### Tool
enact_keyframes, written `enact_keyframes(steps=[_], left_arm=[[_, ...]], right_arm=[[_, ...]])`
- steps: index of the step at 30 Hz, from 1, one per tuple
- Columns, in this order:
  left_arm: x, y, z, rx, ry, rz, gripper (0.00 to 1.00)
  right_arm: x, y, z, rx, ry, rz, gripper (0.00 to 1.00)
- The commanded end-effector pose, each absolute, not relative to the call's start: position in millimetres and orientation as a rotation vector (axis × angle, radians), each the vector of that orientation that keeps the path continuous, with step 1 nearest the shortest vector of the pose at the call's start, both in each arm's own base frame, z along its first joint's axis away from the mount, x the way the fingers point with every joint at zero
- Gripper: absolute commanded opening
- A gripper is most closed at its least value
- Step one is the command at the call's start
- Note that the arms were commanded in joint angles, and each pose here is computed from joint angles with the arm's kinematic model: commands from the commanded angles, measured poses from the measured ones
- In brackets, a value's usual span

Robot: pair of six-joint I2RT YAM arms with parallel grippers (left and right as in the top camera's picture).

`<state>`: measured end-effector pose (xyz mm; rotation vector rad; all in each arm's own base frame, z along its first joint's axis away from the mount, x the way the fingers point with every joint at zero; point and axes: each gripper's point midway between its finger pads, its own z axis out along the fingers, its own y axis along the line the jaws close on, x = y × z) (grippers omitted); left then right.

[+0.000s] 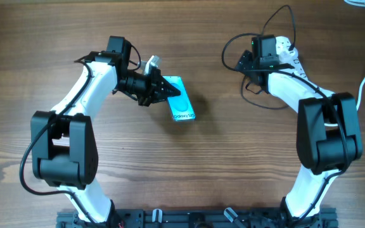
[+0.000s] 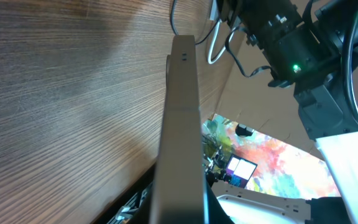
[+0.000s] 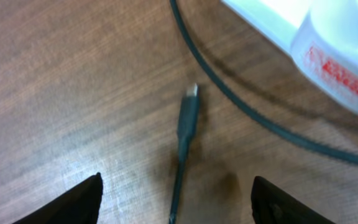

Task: Plug charger to phone and switch on socket
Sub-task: 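Move the right gripper to the black USB-C cable near the power strip, then grasp the black USB-C cable plug with the right gripper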

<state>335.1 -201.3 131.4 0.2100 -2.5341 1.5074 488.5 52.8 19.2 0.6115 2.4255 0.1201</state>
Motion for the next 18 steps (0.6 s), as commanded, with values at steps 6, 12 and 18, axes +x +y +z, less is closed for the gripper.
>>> enact_keyframes(steps=[6,12,18], left_arm=[[334.6,-203.6,139.2,0.189,-2.503,1.563,0.04],[334.8,-203.6,139.1,0.212,-2.495,1.555,0.04],[334.7,-203.6,139.2,0.216,-2.493,1.555,0.04]], right_arm=[[496.0,47.3,-9.5,0.548,2.439,0.027,0.64],[502.5,63.4,-7.3,0.421,2.437,0.059,0.25],[489.5,89.7,-10.6,0.229,2.502,0.022,0.05]])
